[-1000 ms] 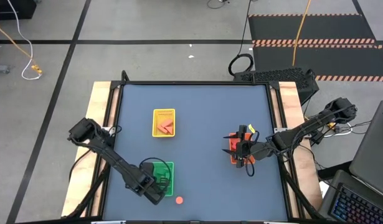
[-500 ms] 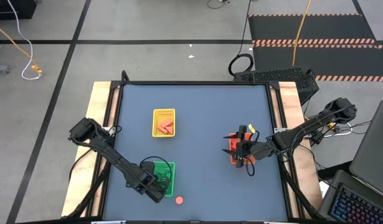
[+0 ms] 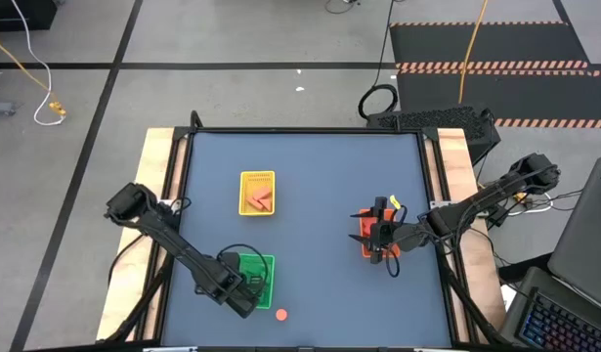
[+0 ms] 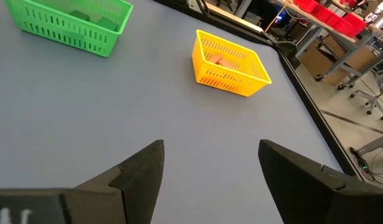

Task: Sort & place blocks by color
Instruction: Adjust the green bin

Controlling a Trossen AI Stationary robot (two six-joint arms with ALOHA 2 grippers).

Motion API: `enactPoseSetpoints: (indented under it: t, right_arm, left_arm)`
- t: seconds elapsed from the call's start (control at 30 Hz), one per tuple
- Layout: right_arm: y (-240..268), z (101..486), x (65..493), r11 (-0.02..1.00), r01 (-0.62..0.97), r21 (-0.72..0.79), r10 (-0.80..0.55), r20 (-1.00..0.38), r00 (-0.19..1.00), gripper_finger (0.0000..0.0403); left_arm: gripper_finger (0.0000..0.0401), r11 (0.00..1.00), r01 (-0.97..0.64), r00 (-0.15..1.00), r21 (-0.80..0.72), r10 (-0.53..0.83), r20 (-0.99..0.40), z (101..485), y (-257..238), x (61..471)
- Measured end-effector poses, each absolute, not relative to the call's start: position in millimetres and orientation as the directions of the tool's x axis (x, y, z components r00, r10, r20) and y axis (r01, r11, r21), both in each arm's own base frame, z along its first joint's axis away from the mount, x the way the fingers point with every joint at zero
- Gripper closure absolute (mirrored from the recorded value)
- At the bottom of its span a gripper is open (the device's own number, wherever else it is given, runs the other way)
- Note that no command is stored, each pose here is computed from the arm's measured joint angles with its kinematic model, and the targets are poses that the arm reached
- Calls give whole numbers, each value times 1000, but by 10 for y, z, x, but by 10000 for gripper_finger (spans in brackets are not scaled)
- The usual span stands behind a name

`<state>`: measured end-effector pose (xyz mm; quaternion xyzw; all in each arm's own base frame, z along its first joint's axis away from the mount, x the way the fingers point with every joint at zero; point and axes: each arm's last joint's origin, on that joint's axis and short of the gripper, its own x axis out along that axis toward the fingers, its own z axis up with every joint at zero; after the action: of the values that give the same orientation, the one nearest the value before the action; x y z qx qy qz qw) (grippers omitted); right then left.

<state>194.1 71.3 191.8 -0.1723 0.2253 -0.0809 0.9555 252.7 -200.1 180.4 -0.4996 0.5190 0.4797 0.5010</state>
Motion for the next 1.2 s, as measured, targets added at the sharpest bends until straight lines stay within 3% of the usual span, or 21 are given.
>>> enactPoseSetpoints:
  t: [0.2,0.43,0.6,0.8,1.0,1.2]
  right_arm:
    - [713,1918,1941,928,77,-366,-232,-403,885,149]
    - [713,1918,1941,928,77,-366,-232,-403,885,149]
    - [712,1912,1937,926,74,-369,-233,-408,883,149]
    - [712,1912,1937,926,74,-369,-233,-408,883,149]
    - [712,1913,1938,927,75,-368,-233,-407,883,149]
    - [712,1916,1940,928,77,-366,-233,-404,885,149]
  left_arm:
    - [313,34,-999,-17,17,6,-1000,2015,-1889,2396]
    - [313,14,-994,107,-106,75,-991,2237,-1782,2342]
    - [313,34,-994,103,-101,73,-992,2227,-1798,2337]
    - [313,61,-998,21,-20,14,-1000,2090,-1922,2332]
    - [313,68,-993,92,-95,-52,-994,2013,-2043,2426]
    - [313,68,-993,89,-92,-50,-995,2000,-2048,2429]
